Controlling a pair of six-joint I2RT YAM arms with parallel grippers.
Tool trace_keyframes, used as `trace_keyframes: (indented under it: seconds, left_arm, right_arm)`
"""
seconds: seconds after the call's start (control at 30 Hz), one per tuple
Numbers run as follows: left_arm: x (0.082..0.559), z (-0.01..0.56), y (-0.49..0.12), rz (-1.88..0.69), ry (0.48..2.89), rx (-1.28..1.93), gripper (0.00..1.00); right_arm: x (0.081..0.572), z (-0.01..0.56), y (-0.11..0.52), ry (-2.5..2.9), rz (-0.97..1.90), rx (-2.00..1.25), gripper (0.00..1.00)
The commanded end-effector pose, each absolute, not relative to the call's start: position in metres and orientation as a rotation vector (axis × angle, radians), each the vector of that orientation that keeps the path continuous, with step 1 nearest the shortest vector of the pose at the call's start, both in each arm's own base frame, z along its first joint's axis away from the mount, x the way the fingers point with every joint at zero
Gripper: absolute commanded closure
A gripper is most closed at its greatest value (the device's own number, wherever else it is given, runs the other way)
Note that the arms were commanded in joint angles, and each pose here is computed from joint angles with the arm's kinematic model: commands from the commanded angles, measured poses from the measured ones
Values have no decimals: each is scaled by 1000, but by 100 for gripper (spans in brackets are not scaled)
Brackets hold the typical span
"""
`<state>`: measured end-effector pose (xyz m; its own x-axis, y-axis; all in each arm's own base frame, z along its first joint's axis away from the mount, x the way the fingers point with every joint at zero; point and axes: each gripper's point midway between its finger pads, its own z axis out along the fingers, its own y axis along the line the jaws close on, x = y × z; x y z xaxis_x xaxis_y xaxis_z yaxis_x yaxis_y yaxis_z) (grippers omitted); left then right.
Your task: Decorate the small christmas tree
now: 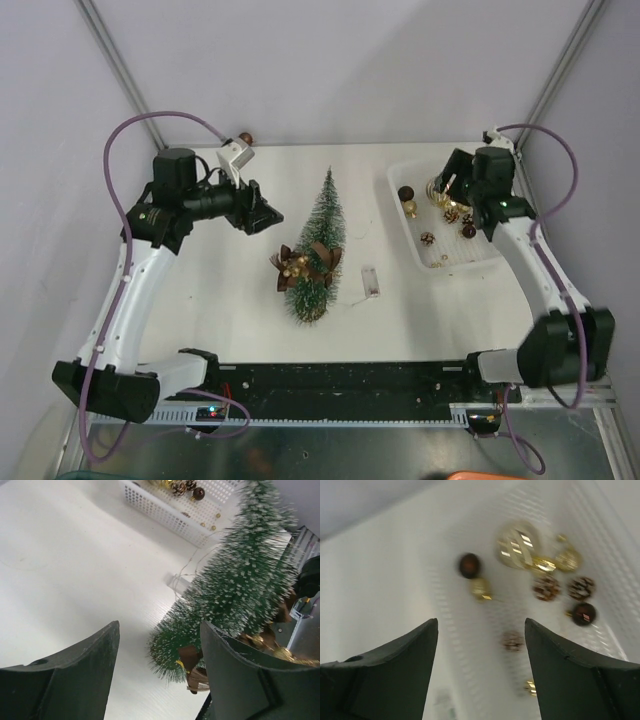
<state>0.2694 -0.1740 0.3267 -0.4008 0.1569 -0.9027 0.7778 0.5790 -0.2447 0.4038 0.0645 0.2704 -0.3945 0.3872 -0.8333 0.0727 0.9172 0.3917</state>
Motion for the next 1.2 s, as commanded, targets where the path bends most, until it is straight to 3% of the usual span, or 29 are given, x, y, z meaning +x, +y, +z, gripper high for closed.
trace_keyframes:
  seconds: [0.0, 0.13, 0.47, 0.83, 1.07, 1.17]
  left_arm:
    - [281, 305, -168, -812, 1976, 716, 30]
    - [285, 289, -168, -816, 2015, 726, 31]
    - [285, 272, -166, -809, 2037, 758, 33]
    - [282, 271, -170, -839, 2031, 775, 33]
    - [283, 275, -170, -831, 2021, 777, 33]
    - [282, 277, -169, -821, 2011, 783, 33]
  right_arm:
    - [416, 199, -1, 2111, -69, 517, 26]
    - [435, 153, -18, 2195, -173, 566, 27]
    - [463, 100, -27, 2267, -196, 596, 33]
    - [480, 96, -17, 2309, -196, 530, 33]
    - [479, 96, -12, 2371, -228, 495, 43]
    - [468, 92, -8, 2406, -221, 491, 41]
